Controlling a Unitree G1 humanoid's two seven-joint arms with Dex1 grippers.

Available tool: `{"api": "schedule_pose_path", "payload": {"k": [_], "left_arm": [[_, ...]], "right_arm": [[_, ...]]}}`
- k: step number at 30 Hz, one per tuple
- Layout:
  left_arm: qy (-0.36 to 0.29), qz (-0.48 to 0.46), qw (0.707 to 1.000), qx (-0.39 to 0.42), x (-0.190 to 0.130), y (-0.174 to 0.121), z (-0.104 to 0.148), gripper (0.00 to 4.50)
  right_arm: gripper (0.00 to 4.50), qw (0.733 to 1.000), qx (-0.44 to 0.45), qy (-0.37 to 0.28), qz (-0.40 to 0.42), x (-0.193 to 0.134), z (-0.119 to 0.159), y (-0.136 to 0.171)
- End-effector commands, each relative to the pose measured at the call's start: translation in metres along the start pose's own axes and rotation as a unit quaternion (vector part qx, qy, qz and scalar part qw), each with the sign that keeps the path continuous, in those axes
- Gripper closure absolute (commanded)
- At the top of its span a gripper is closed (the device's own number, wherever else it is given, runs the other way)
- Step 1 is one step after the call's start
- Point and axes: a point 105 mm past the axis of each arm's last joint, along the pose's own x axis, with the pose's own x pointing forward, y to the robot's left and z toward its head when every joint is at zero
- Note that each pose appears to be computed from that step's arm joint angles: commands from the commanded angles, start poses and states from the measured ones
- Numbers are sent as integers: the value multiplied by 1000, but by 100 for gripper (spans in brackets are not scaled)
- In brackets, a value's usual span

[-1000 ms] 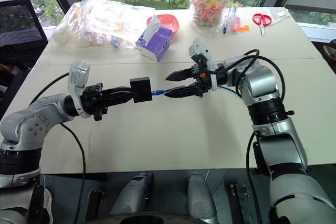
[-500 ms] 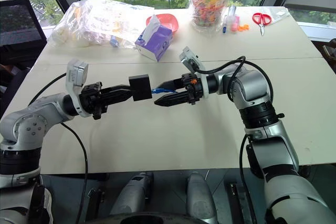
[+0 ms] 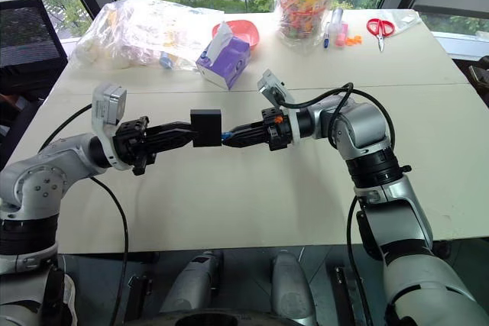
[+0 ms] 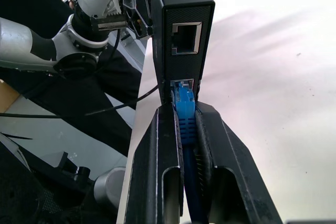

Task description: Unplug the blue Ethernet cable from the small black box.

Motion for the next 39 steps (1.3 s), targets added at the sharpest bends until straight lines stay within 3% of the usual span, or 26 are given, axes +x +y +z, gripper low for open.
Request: {"api": "schedule_pose_path", "payload": {"k": [1, 7, 12, 38, 39], "left_arm": [[4, -15, 1000, 17, 2, -9, 3, 407], [17, -20, 1000, 17, 0, -12, -1, 407], [19, -20, 999, 17, 1, -13, -1, 407], [25, -20, 999, 20, -1, -17, -1, 407], [25, -20, 999, 19, -1, -17, -1, 407]], "right_arm": [[446, 999, -25, -3, 25, 6, 9, 8], [446, 1000, -18, -2, 24, 1, 9, 7], [239, 999, -27, -5, 18, -2, 11, 5], [239, 999, -26, -7, 29, -1, 11, 5], [262, 999, -27, -6, 30, -1, 11, 5]]}}
